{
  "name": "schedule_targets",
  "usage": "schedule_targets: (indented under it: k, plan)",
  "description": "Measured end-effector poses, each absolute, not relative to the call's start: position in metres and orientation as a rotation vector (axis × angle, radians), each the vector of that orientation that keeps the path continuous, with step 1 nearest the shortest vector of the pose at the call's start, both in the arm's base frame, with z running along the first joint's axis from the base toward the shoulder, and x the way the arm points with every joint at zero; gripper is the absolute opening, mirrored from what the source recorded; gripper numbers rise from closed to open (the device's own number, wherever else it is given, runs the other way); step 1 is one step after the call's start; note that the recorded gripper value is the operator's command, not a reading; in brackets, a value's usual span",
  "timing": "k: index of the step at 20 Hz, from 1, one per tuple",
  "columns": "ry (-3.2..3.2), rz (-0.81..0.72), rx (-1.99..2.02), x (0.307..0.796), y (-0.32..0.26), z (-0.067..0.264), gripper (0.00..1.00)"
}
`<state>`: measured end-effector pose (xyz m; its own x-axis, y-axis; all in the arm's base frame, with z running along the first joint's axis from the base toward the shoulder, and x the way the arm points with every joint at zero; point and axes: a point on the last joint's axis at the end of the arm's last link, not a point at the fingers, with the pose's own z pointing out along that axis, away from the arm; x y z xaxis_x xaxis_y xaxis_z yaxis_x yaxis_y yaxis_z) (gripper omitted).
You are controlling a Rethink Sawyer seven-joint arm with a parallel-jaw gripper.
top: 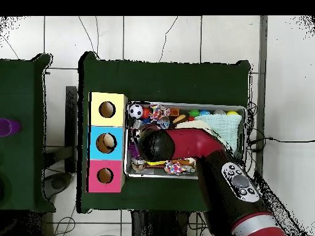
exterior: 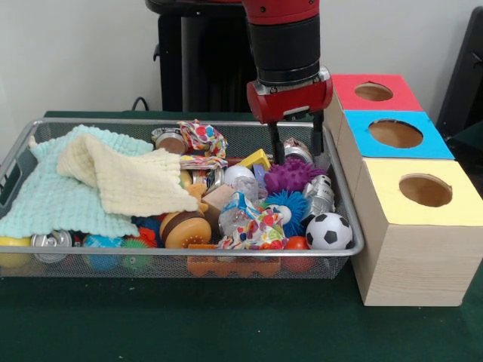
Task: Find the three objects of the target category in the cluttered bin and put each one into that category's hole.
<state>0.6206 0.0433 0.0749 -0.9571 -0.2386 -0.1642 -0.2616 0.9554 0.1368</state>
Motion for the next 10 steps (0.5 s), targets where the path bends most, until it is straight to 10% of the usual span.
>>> schedule_targets:
  k: [10]
  plan:
    - [2.983,0.245,-0.323,0.617,0.021,0.065,1.0]
